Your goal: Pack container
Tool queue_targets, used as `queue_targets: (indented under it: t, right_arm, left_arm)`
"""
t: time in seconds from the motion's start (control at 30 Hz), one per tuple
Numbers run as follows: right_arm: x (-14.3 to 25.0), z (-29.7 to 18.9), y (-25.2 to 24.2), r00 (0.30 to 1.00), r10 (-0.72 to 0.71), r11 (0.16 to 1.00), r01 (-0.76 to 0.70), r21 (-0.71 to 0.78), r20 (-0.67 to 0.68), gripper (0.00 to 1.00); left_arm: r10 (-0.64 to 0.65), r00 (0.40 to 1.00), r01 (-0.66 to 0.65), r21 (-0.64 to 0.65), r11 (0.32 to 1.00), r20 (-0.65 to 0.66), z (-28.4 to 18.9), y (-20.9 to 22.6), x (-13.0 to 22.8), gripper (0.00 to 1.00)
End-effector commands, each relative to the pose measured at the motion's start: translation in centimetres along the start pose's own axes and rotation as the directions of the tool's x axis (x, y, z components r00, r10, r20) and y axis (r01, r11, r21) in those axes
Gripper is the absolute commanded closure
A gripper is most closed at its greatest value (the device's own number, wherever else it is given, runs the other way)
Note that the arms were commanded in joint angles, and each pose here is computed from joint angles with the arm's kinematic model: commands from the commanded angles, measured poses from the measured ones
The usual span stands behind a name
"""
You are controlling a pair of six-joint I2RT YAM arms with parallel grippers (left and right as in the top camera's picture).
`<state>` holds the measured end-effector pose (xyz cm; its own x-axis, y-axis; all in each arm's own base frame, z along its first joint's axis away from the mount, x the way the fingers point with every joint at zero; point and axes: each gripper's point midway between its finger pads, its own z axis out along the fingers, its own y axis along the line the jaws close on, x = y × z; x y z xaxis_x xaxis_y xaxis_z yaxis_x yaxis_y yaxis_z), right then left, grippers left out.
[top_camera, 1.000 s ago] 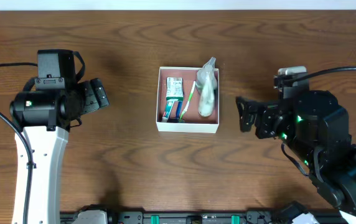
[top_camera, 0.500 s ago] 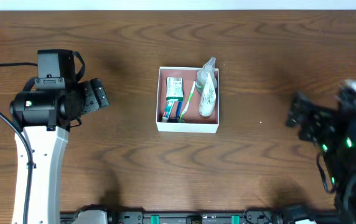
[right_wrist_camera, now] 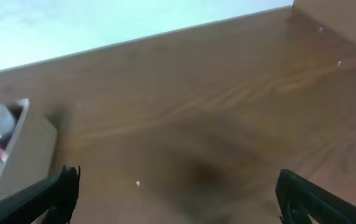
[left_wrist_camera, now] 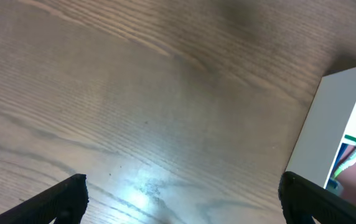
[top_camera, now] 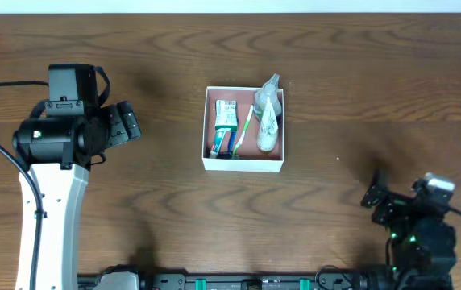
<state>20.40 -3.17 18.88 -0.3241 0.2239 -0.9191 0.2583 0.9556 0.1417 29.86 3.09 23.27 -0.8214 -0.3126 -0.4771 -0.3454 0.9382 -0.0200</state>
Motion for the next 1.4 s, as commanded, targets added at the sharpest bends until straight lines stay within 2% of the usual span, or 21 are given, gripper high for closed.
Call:
queue_targets:
  t: [0.0,0.4,0.67,1.13,1.3,1.37]
  right_arm:
    - [1.6,0.4,-0.3,1.0,-0.015,1.0,0.015,-0.006,0.009,0.01]
    - [6.4,2.4,-1.0,0.998,-0.027,1.0,0.028,0.01,-0.065,0.01]
    - [10.5,2.9,-1.9,0.98,-0.051,0.998,0.059,0.035,-0.194,0.01]
    - [10.4,2.9,-1.9,0.98,-0.051,0.998,0.059,0.035,-0.194,0.01]
    - [10.4,2.9,-1.9,0.98,-0.051,0.998,0.059,0.035,-0.194,0.01]
    - [10.4,2.9,-1.9,0.98,-0.051,0.998,0.059,0.035,-0.194,0.01]
  left_arm:
    - [-0.007,1.0,0.007,-0.009,1.0,0.006,-0.1,0.3,-0.2,0.02]
    - [-0.007,1.0,0.007,-0.009,1.0,0.006,-0.1,0.3,-0.2,0.02]
    - [-0.007,1.0,0.007,-0.009,1.0,0.006,-0.1,0.3,-0.2,0.02]
    - [-0.005,1.0,0.005,-0.008,1.0,0.007,-0.2,0.2,-0.2,0.02]
    - [0.011,1.0,-0.011,0.008,1.0,0.025,-1.1,0.3,1.6,0.02]
    - [0.025,0.997,-0.025,-0.004,1.0,0.074,-1.8,1.0,2.4,0.02]
